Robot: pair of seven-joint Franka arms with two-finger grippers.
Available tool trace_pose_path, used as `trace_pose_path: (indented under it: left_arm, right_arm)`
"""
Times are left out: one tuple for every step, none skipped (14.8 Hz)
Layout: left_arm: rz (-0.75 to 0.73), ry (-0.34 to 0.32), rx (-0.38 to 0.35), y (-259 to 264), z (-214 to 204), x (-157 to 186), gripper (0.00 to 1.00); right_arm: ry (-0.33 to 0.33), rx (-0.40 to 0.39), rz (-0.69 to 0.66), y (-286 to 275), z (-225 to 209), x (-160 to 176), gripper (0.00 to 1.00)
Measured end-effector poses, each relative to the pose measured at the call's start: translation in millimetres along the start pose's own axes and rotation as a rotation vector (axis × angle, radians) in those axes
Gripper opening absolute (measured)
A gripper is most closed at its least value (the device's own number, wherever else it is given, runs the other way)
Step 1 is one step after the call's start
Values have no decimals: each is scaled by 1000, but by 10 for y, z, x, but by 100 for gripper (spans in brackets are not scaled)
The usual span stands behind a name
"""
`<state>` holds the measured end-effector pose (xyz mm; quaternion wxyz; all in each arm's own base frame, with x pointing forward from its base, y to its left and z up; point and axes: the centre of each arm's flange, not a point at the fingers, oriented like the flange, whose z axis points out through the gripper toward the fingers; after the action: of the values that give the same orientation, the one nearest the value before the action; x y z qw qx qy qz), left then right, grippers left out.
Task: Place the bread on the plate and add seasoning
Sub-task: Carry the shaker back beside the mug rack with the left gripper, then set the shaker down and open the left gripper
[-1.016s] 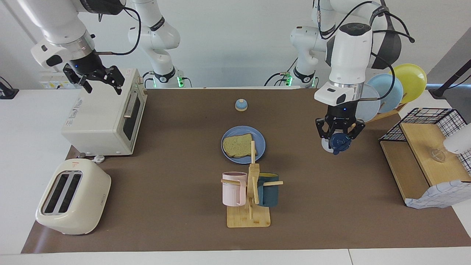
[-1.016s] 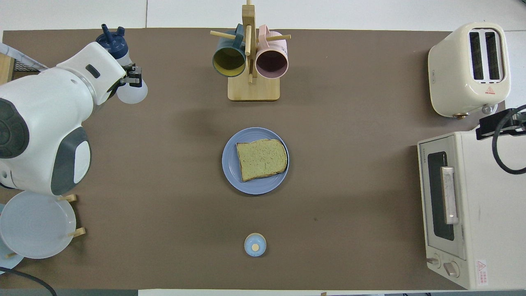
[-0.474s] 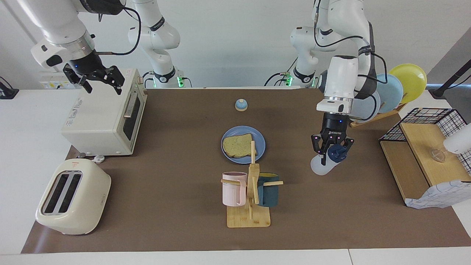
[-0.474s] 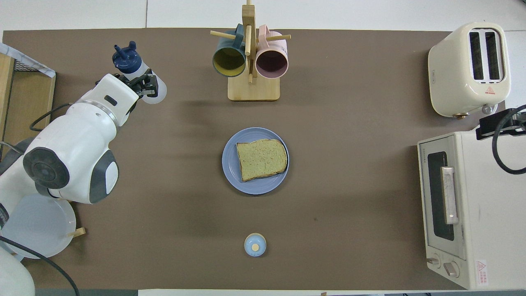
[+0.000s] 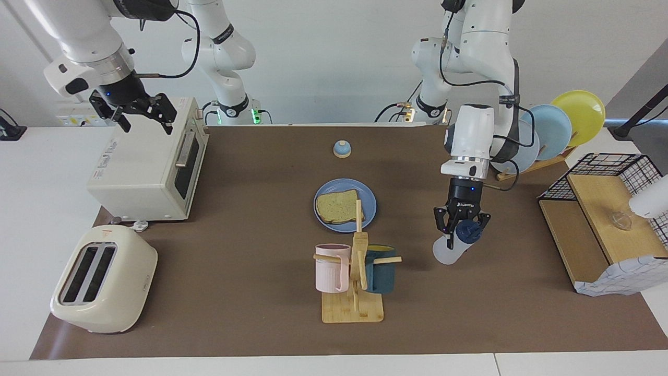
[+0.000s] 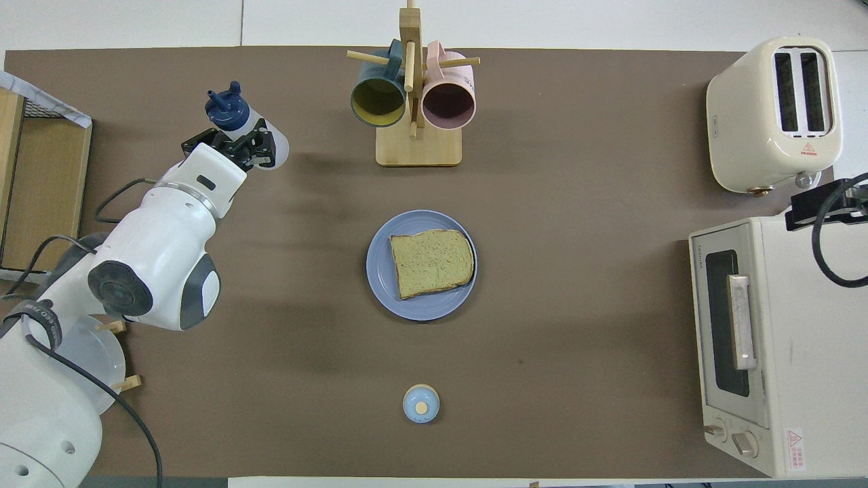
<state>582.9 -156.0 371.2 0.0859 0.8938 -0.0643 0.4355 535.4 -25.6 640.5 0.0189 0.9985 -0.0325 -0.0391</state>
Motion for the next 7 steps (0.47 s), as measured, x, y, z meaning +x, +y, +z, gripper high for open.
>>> trace_pose_path:
  left_arm:
    - [0,9,-3,-14,55,-71,34]
    - [0,11,-5,-30,111,-140,34]
    - [4,9,-5,-46,161,-202,34]
    - [13,5,-6,-53,197,-249,34]
    - [22,4,-8,-55,214,-273,34]
    - [34,2,-9,-64,221,-283,34]
    - [47,1,-10,-73,222,-288,34]
  right_arm:
    - [0,0,0,0,0,0,100]
    - [0,0,0,0,0,0,100]
    - [0,0,0,0,0,0,100]
    - [0,0,0,0,0,0,100]
    - [0,0,0,0,0,0,100]
    - [0,0,0,0,0,0,100]
    - [0,0,0,0,0,0,100]
